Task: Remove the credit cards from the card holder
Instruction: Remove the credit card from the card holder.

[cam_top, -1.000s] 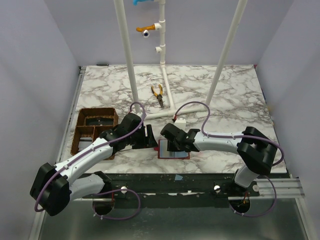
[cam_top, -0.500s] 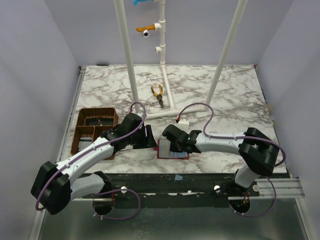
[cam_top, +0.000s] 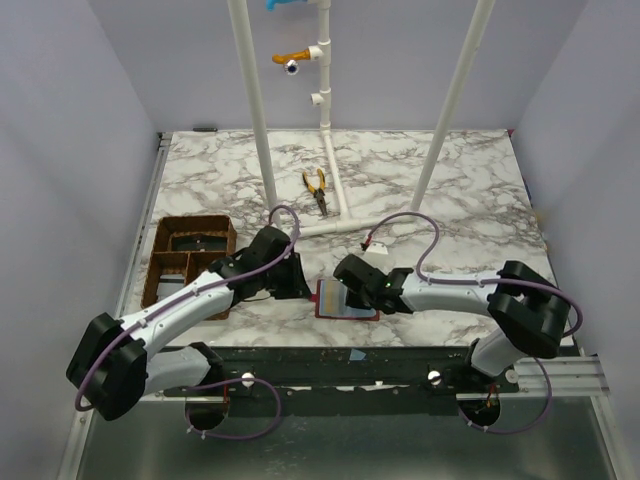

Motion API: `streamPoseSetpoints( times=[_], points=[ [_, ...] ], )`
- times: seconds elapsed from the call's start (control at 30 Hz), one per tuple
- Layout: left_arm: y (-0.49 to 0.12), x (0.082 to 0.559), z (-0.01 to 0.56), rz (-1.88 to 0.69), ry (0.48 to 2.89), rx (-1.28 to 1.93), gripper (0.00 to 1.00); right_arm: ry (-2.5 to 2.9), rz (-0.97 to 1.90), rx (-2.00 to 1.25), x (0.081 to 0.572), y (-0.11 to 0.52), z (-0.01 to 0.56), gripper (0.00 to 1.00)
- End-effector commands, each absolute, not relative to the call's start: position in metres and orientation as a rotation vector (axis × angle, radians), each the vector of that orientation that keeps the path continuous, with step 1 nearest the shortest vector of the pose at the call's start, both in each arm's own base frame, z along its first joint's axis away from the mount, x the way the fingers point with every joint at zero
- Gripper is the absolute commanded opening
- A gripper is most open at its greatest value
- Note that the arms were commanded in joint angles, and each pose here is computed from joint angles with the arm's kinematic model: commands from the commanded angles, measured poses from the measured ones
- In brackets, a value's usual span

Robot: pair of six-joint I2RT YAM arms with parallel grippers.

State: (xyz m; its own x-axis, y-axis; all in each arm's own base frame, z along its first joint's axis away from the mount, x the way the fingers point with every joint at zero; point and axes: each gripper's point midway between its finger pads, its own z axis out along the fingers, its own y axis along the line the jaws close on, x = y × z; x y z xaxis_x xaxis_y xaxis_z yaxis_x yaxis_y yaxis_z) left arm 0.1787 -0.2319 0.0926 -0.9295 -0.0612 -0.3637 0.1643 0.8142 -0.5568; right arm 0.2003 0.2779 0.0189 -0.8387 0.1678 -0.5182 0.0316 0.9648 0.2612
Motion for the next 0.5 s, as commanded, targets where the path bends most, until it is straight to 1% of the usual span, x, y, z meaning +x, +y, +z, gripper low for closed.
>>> streamPoseSetpoints(
  times=[0.0, 0.1, 0.2, 0.47],
  points=[
    [-0.251, 0.181, 0.106, -0.924, 2.595, 0.15, 0.13, 2.653, 0.292, 0.11, 0.176, 0.26, -0.009, 0.01],
    [-0.259, 0.18, 0.105, -0.925, 2.602, 0.179, 0.05, 2.663, 0.343, 0.118, 0.174, 0.263, -0.013, 0.0],
    [-0.264, 0.181, 0.099, -0.909, 2.613, 0.183, 0.01, 2.675, 0.37, 0.13, 0.172, 0.263, -0.016, 0.01],
    [-0.273, 0.189, 0.072, -0.881, 2.655, 0.179, 0.0, 2.693, 0.397, 0.156, 0.167, 0.256, -0.021, 0.01]
  ],
)
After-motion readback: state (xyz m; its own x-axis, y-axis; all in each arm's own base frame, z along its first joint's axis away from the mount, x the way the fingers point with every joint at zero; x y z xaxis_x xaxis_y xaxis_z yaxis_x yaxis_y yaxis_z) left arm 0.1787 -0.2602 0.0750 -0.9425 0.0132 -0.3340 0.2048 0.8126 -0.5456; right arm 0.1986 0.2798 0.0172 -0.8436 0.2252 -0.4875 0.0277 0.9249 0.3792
